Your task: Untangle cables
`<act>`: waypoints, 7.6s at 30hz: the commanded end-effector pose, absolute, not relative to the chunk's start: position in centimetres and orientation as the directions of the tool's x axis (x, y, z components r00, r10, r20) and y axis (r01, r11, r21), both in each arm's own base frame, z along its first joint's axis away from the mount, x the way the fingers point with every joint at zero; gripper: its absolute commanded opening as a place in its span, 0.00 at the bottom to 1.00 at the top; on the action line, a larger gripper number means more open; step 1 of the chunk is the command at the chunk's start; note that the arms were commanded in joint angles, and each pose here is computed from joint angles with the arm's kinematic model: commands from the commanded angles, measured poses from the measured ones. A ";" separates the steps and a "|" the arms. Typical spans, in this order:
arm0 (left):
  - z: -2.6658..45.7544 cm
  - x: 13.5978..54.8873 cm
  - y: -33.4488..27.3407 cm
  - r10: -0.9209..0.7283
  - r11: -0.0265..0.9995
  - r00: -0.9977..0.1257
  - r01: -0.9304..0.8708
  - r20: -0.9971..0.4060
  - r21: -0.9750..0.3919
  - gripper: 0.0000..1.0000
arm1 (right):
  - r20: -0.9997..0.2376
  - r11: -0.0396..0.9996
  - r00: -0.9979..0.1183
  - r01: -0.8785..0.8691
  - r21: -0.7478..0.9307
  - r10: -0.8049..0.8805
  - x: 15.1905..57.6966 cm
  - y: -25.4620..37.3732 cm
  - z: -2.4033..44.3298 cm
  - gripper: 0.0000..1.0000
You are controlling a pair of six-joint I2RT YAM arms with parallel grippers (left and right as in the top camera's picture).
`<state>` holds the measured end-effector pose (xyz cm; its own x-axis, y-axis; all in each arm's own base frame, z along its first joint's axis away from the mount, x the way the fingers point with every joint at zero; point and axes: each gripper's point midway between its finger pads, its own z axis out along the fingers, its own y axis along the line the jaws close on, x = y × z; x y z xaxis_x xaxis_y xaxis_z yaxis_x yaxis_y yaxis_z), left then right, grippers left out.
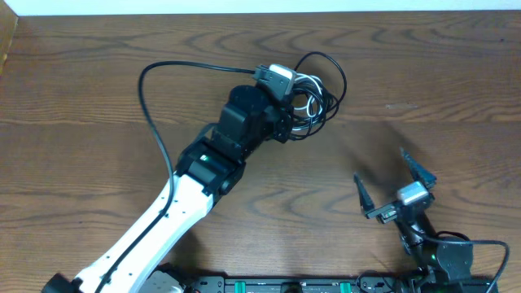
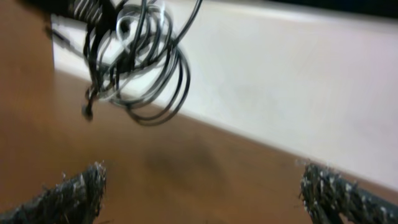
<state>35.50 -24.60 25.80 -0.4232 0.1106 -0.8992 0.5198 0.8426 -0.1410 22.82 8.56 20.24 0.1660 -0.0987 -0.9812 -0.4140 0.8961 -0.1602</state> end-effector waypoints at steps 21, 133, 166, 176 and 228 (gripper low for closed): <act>28.4 33.7 -23.1 -0.153 0.837 -0.538 0.376 -0.829 -0.399 0.08 | -0.999 0.841 -0.022 -0.539 0.046 0.040 21.7 10.3 32.1 0.99; 29.1 33.3 -26.0 -0.376 0.699 -0.640 0.279 -0.670 -0.659 0.08 | -0.867 0.430 -0.446 -0.753 0.497 0.220 27.0 17.7 30.6 0.33; 26.9 34.4 -22.9 -0.380 0.835 -0.569 0.128 -0.730 -0.534 0.08 | -0.837 0.447 -0.491 -0.710 0.544 0.241 28.5 18.2 29.3 0.01; 25.3 35.2 -19.6 -0.388 0.875 -0.570 0.019 -0.725 -0.483 0.07 | -0.713 0.549 -0.626 -0.491 0.676 0.317 30.1 12.9 25.3 0.01; 27.0 34.7 -20.8 -0.577 0.670 -0.645 -0.024 -0.500 -0.742 0.08 | -0.673 0.529 -0.670 -0.466 0.709 0.312 29.3 11.7 24.3 0.99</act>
